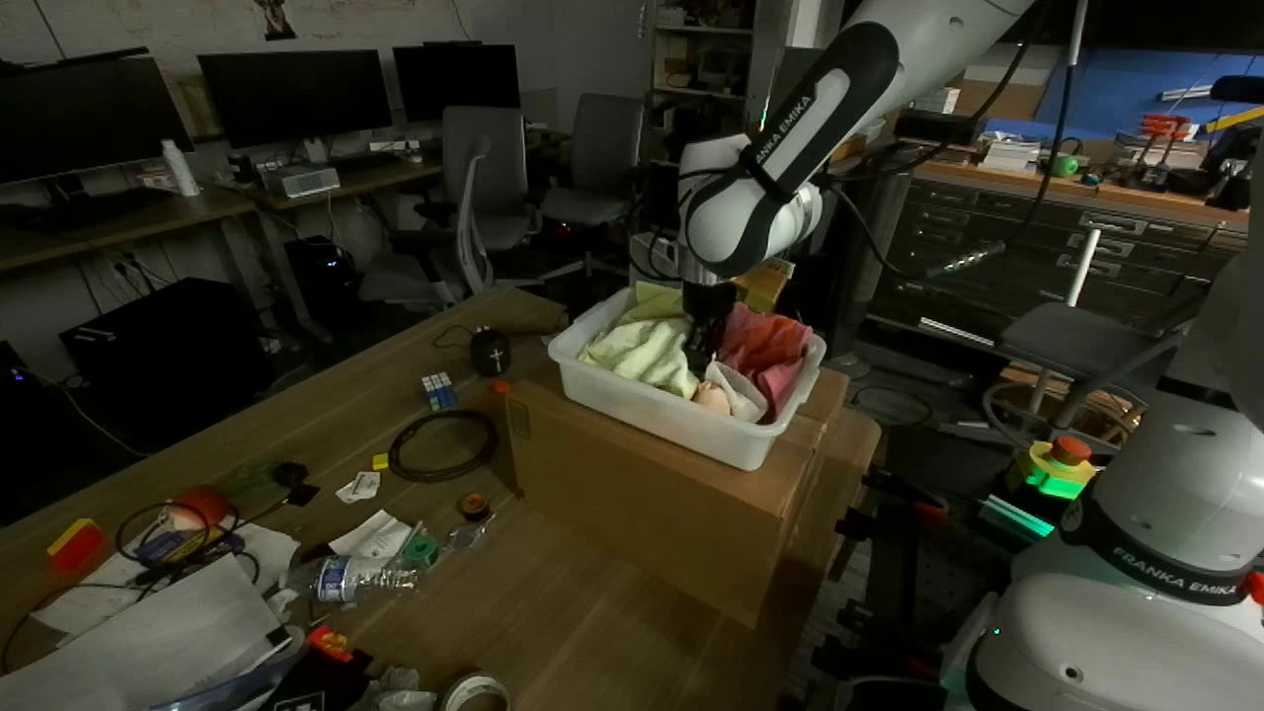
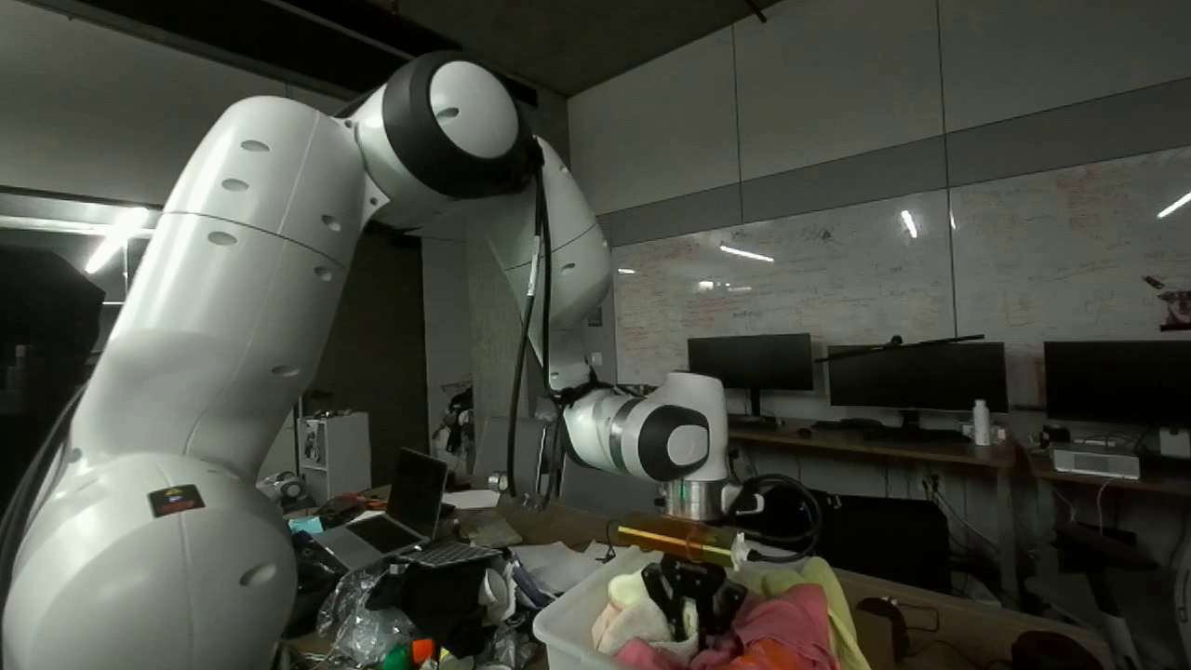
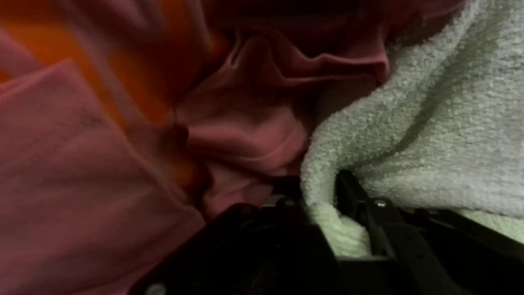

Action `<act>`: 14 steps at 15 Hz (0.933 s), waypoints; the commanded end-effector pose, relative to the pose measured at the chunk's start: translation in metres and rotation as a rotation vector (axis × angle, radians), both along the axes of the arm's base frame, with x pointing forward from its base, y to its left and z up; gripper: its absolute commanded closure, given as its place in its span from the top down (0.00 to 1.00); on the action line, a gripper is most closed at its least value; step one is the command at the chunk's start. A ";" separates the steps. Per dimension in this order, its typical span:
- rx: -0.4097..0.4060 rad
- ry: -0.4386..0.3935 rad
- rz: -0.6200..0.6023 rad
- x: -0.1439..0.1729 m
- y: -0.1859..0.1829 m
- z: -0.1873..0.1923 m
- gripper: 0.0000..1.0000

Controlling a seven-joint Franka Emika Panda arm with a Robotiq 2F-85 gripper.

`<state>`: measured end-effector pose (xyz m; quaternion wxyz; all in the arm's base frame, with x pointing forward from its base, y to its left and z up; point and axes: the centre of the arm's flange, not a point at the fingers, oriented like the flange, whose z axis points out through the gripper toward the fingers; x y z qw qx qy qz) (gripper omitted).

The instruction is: Remove the shirts from the basket.

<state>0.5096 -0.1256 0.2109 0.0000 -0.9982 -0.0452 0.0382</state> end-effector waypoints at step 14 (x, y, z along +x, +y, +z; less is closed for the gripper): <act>-0.100 -0.412 -0.251 -0.063 0.036 0.188 0.02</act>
